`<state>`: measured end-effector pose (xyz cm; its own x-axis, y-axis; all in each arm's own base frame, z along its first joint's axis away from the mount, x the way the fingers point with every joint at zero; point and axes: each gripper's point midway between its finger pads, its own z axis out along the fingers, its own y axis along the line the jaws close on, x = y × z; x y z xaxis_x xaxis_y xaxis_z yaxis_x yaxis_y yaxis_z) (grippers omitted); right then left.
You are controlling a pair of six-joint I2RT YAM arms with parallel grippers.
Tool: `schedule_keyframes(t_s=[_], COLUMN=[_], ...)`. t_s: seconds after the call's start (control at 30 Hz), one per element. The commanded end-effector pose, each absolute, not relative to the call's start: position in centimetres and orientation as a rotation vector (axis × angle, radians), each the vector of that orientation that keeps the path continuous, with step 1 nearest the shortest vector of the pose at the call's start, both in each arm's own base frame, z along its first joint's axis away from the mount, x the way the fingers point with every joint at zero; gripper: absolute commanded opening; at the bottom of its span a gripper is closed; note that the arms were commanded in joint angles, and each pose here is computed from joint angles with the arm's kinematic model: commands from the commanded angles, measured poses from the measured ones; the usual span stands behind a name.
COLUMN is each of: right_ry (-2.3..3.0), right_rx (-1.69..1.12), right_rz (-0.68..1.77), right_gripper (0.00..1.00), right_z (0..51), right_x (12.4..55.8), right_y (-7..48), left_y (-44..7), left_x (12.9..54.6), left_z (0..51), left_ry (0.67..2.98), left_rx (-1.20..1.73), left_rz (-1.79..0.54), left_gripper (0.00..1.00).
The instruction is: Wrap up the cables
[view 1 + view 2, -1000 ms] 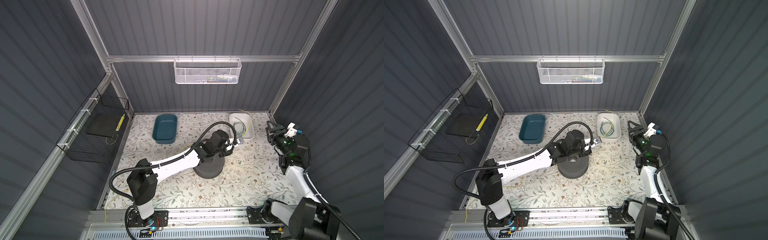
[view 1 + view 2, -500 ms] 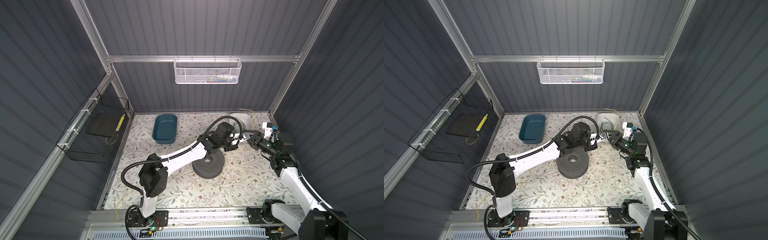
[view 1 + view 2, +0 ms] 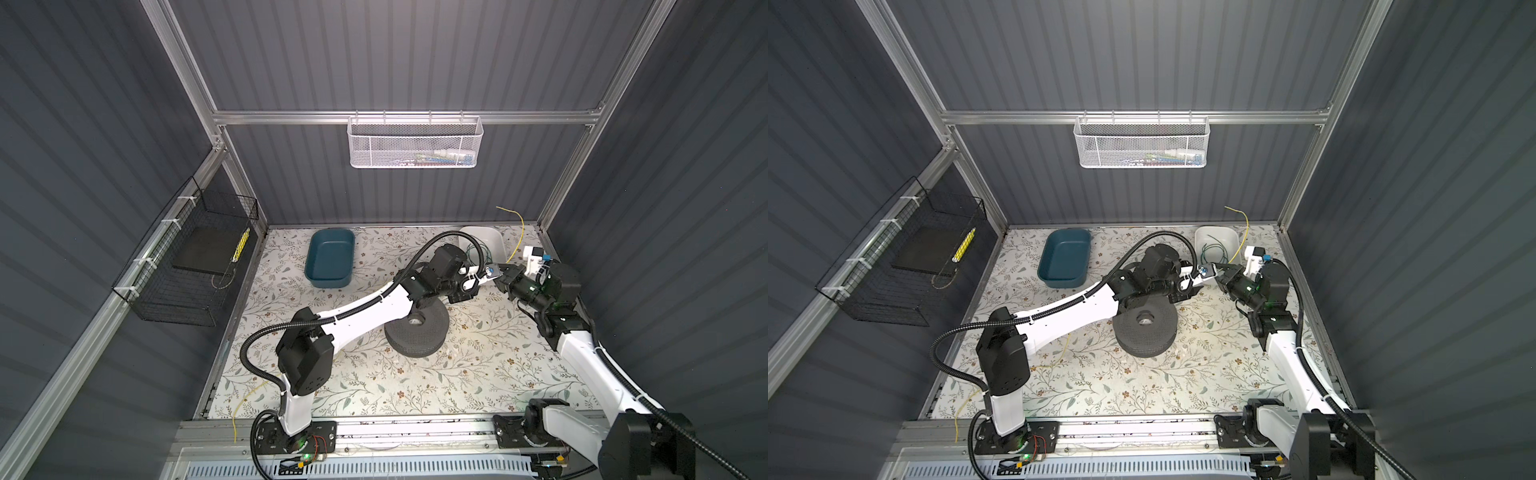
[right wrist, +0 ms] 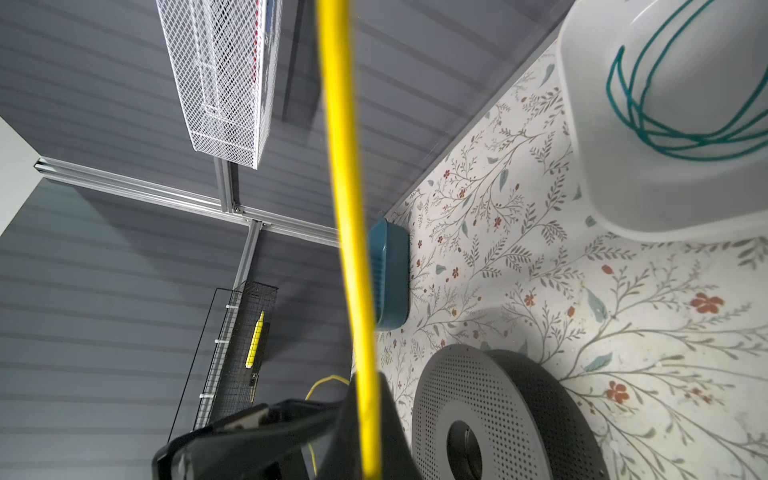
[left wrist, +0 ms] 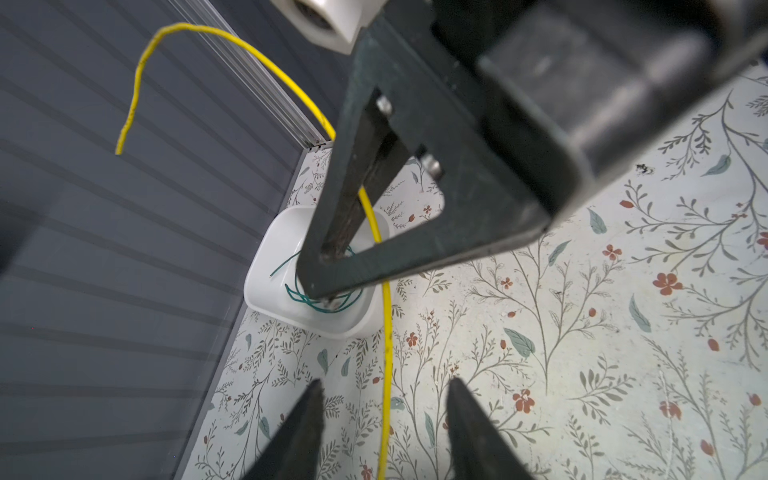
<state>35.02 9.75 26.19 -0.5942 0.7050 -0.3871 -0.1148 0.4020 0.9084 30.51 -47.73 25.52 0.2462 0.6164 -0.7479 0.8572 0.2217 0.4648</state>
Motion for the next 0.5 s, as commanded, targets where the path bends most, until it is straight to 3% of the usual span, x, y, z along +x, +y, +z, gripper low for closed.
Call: schedule_keyframes(t_s=[0.0,0.17,0.33,0.47], right_ry=[1.783,1.764,1.75,1.747], right_rx=[0.485,0.482,0.489,0.483], right_rz=[1.199,1.185,1.183,1.186], right_gripper=[0.0,0.0,0.0,0.0], right_z=[29.2,30.4,30.8,31.2], right_x=[35.6,36.5,37.2,37.5], right_y=[7.9,7.1,6.9,6.9], left_y=[-42.9,-33.0,-21.4,-17.0], left_x=[30.1,28.5,27.0,24.2], left_z=[31.7,36.3,29.1,23.6], left_ry=[1.518,1.691,2.064,2.21], left_rx=[1.264,0.899,0.533,0.339], left_rz=[-0.266,-0.197,0.073,0.055], left_gripper=[0.97,0.99,0.99,0.99])
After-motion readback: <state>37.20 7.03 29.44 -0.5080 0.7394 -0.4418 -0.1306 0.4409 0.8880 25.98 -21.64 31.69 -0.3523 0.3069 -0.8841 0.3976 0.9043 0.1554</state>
